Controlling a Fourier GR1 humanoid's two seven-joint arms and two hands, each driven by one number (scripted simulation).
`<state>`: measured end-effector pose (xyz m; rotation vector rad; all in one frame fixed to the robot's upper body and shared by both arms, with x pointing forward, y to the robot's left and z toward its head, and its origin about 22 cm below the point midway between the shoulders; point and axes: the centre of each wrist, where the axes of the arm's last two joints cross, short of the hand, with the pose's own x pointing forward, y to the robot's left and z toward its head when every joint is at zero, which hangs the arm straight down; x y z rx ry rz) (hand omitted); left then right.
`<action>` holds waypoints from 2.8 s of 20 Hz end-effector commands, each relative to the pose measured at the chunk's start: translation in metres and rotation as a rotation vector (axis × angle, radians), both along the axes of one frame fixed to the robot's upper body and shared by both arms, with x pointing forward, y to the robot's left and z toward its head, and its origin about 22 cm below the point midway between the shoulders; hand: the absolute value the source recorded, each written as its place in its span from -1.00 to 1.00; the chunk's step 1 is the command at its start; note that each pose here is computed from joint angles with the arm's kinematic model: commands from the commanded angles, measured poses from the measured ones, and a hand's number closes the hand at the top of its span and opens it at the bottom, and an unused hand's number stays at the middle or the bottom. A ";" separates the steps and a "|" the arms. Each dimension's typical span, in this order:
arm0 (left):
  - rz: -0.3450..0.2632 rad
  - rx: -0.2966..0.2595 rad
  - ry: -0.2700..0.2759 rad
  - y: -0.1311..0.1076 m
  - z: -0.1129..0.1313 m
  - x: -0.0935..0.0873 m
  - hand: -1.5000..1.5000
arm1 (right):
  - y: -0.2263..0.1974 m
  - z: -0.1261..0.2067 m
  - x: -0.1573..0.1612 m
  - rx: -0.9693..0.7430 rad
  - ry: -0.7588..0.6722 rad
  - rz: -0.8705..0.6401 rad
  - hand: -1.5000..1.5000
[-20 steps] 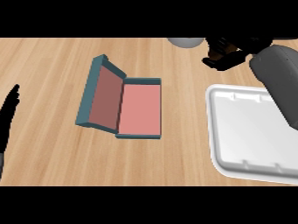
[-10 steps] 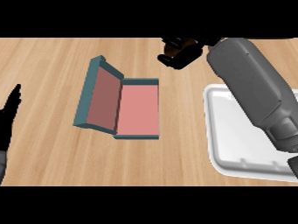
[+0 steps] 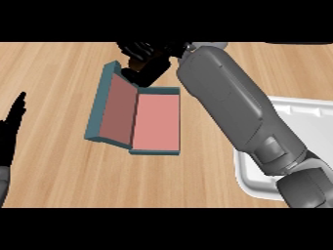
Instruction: Pick the croissant from the tray and place it in the cardboard box
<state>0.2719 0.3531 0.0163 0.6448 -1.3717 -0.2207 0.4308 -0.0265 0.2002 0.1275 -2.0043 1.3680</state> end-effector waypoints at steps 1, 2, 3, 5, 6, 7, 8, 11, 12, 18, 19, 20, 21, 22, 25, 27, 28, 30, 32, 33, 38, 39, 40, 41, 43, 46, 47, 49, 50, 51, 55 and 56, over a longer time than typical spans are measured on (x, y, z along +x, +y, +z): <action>-0.016 0.006 -0.006 0.003 0.007 0.007 0.00 | 0.028 0.001 -0.010 -0.015 0.051 -0.012 1.00; -0.016 -0.002 0.001 -0.011 0.007 -0.005 0.00 | 0.022 -0.020 -0.010 -0.003 0.021 -0.020 1.00; -0.042 0.023 -0.016 -0.005 0.010 -0.008 0.00 | 0.027 -0.025 -0.013 -0.037 0.039 -0.038 1.00; -0.054 0.010 -0.007 -0.019 0.003 0.000 0.00 | 0.036 -0.012 -0.012 -0.056 0.038 -0.060 1.00; -0.047 -0.004 -0.013 -0.029 -0.002 0.002 0.00 | 0.038 -0.014 -0.012 -0.057 0.018 -0.070 1.00; -0.058 -0.015 -0.007 -0.012 0.011 0.010 0.00 | 0.040 -0.029 -0.019 -0.091 0.013 -0.084 1.00; -0.074 0.000 -0.020 -0.007 0.011 0.010 0.00 | 0.041 -0.033 -0.020 -0.114 -0.029 -0.112 1.00; -0.079 -0.009 -0.017 -0.025 0.009 0.015 0.00 | 0.040 -0.040 -0.019 -0.102 0.090 -0.185 1.00; -0.090 0.004 -0.027 -0.024 0.011 0.018 0.00 | 0.035 -0.047 -0.016 -0.119 0.099 -0.203 -1.00; -0.082 0.008 -0.033 -0.031 0.018 0.030 0.00 | 0.036 -0.065 -0.023 -0.138 0.210 -0.175 -1.00; -0.094 -0.002 -0.022 -0.022 0.023 0.025 0.00 | 0.030 -0.074 -0.021 -0.080 0.212 -0.179 -1.00; -0.105 -0.004 -0.026 -0.030 0.010 0.022 0.00 | 0.036 -0.070 -0.026 -0.071 0.208 -0.156 -1.00; -0.097 -0.010 -0.026 -0.014 0.005 0.015 0.00 | 0.035 -0.068 -0.024 -0.045 0.200 -0.148 -1.00; -0.097 -0.002 -0.019 -0.007 0.024 0.024 0.00 | 0.035 -0.074 -0.027 0.011 0.188 -0.167 -1.00; -0.095 0.007 -0.018 -0.030 0.016 0.017 0.00 | 0.037 -0.067 -0.028 0.118 0.197 -0.148 -1.00; -0.098 -0.016 -0.032 -0.033 0.013 0.023 0.00 | 0.037 -0.059 -0.023 0.188 0.210 -0.176 -1.00; -0.095 -0.008 -0.019 -0.028 0.004 0.012 0.00 | 0.032 -0.058 -0.019 0.244 0.232 -0.190 -1.00; -0.084 -0.002 -0.017 -0.018 0.009 0.018 0.00 | 0.025 -0.064 -0.017 0.332 0.265 -0.211 -1.00; -0.063 -0.014 -0.020 -0.019 0.015 0.013 0.00 | 0.015 -0.066 -0.007 0.372 0.316 -0.199 -1.00; -0.055 -0.008 -0.014 0.008 0.012 0.007 0.00 | 0.013 -0.059 -0.002 0.385 0.322 -0.185 -1.00; -0.055 -0.004 -0.012 -0.003 0.011 0.006 0.00 | -0.041 -0.019 0.031 0.455 0.360 -0.191 -1.00; -0.056 0.005 -0.020 -0.011 -0.002 0.004 0.00 | -0.050 -0.030 0.032 0.475 0.346 -0.218 -1.00; -0.033 -0.001 -0.012 -0.013 0.003 0.005 0.00 | -0.063 -0.050 0.032 0.473 0.373 -0.211 -1.00; -0.047 0.000 -0.022 -0.003 0.009 0.007 0.00 | -0.076 -0.031 0.039 0.460 0.373 -0.247 -1.00; -0.045 -0.017 -0.009 -0.011 0.011 0.010 0.00 | -0.113 -0.032 0.046 0.458 0.361 -0.275 -1.00; -0.059 -0.008 -0.020 -0.019 0.005 0.013 0.00 | -0.132 -0.042 0.047 0.455 0.337 -0.315 -1.00; -0.069 -0.006 -0.026 -0.007 0.014 0.009 0.00 | -0.152 -0.041 0.049 0.465 0.326 -0.328 -1.00; -0.069 -0.010 -0.033 -0.017 0.010 0.016 0.00 | -0.176 -0.022 0.052 0.437 0.323 -0.306 -1.00; -0.059 -0.007 -0.021 -0.012 0.004 0.012 0.00 | -0.191 -0.027 0.050 0.433 0.314 -0.301 -1.00; -0.060 -0.009 -0.027 -0.010 0.008 0.007 0.00 | -0.201 -0.045 0.047 0.426 0.327 -0.307 -1.00; -0.062 -0.011 -0.040 -0.024 0.012 0.018 0.00 | -0.242 -0.018 0.046 0.339 0.319 -0.283 -1.00; -0.078 -0.003 -0.042 -0.018 0.010 0.017 0.00 | -0.238 -0.030 0.045 0.323 0.303 -0.277 -1.00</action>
